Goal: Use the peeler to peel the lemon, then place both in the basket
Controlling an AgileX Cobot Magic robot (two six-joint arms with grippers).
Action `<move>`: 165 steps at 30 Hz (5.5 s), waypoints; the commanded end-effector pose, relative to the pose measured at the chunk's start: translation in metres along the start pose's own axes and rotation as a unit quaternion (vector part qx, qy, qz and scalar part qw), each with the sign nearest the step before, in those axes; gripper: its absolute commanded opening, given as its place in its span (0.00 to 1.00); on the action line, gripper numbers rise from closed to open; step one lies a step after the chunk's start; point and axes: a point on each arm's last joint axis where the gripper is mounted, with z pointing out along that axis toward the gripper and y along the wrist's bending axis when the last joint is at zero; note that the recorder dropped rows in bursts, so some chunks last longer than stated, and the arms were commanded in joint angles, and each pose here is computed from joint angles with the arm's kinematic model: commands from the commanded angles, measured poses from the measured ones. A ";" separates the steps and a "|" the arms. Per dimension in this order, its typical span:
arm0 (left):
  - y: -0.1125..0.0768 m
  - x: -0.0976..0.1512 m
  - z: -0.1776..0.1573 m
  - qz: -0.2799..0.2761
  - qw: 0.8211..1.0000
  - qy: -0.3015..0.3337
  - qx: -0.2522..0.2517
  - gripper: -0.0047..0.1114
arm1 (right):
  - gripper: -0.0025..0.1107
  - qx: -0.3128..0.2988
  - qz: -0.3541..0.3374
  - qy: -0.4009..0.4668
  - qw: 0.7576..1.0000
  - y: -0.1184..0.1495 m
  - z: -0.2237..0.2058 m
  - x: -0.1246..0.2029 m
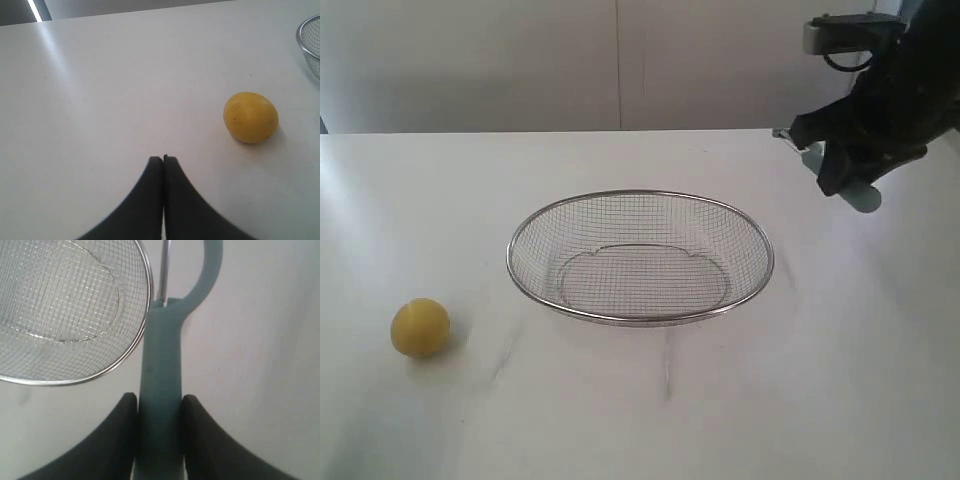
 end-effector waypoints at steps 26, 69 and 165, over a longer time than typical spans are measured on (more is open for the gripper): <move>0.000 0.001 0.000 -0.004 1.000 0.000 0.002 0.04 | 0.05 -0.002 -0.036 -0.073 0.997 0.017 -0.031 0.066; 0.000 0.001 0.000 -0.004 1.000 0.000 0.002 0.04 | 0.05 -0.001 -0.036 -0.075 0.997 0.017 -0.031 0.066; 0.024 -0.133 0.062 0.071 0.997 -0.009 -0.041 0.04 | 0.05 -0.002 -0.026 -0.077 0.997 0.017 -0.031 0.066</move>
